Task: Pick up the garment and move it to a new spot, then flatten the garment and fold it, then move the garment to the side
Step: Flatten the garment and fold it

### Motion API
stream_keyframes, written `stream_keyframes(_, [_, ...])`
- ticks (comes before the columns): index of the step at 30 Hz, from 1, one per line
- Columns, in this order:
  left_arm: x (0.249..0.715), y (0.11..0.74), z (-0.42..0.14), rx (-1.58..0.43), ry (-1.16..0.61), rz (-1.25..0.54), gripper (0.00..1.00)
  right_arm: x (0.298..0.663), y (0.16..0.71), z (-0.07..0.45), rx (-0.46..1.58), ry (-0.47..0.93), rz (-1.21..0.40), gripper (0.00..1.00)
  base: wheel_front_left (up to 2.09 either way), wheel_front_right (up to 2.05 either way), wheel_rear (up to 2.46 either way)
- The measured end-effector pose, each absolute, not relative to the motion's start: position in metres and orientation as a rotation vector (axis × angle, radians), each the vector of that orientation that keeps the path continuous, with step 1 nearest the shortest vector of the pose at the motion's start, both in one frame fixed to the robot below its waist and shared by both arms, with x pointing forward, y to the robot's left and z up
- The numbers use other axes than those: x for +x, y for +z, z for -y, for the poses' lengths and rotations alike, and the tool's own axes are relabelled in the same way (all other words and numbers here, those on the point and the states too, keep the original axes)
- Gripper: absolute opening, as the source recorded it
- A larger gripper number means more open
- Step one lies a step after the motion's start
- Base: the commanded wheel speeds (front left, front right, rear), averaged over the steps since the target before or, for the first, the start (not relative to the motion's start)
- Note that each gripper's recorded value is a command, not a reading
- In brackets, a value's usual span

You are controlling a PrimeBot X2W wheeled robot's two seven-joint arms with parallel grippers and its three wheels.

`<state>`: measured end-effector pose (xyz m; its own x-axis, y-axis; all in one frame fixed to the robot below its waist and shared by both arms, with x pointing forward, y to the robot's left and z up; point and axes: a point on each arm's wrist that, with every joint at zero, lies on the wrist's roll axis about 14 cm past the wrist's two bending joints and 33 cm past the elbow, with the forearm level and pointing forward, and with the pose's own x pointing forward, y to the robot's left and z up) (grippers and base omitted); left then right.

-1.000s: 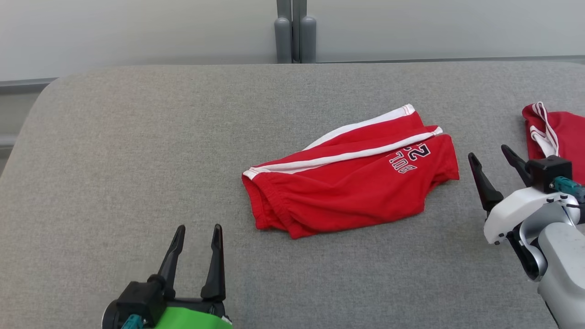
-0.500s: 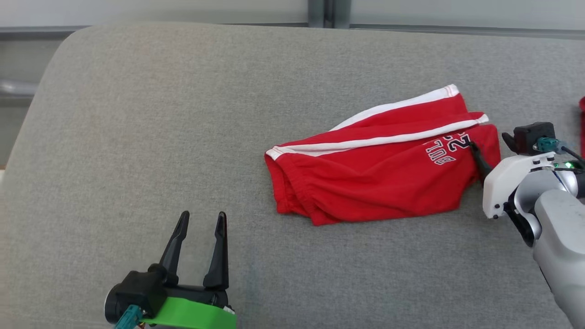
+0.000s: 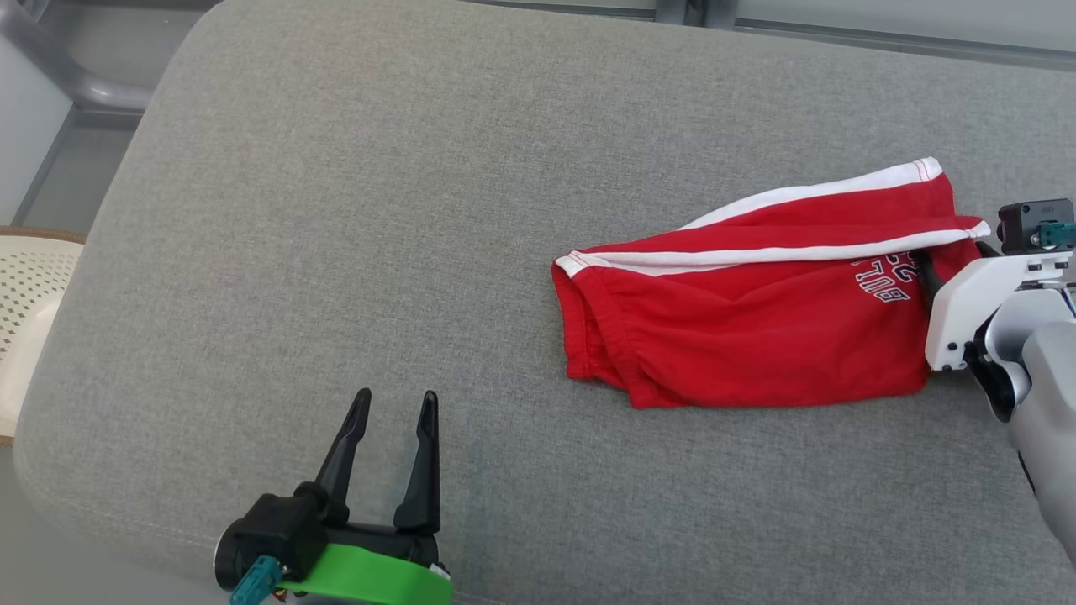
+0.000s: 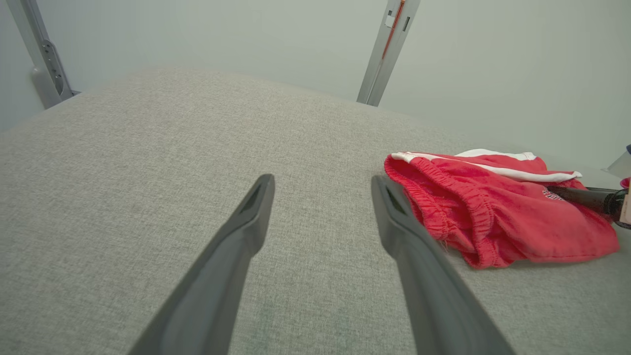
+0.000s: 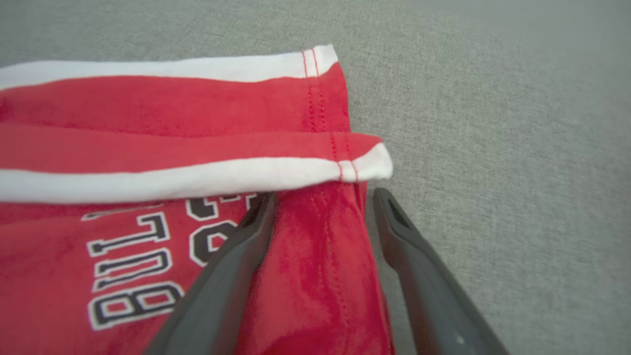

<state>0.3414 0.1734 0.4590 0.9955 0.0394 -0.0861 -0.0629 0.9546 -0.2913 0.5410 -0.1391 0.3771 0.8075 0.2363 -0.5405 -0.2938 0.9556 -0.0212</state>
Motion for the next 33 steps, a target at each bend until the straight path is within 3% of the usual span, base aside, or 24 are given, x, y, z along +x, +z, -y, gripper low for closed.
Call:
stream_keyframes(7, [0.338,0.452,-0.170,-0.312,0.054,-0.107,1.00,0.548,0.371,0.126,-0.068,0.282,-0.600,1.00,0.00,0.00,0.00])
stream_keyframes(8, [0.338,0.451,-0.170,-0.313,0.055,-0.108,1.00,0.547,0.371,0.124,-0.058,0.282,-0.608,0.28,0.00,0.00,0.00])
stream_keyframes(9, [0.338,0.451,-0.170,-0.313,0.056,-0.108,1.00,0.547,0.371,0.121,-0.051,0.288,-0.609,0.00,0.00,0.00,0.00])
stream_keyframes(19, [0.335,0.452,-0.169,-0.323,0.064,-0.104,1.00,0.543,0.402,0.109,0.125,0.295,-0.538,0.00,0.00,0.00,0.00])
stream_keyframes(24, [0.330,0.453,-0.160,-0.335,0.034,-0.104,1.00,0.530,0.430,0.145,0.262,0.236,-0.483,0.00,0.00,0.00,0.00])
stream_keyframes(33, [0.335,0.454,-0.134,-0.341,-0.061,-0.107,1.00,0.481,0.433,0.217,0.355,0.098,-0.499,0.00,0.00,0.00,0.00])
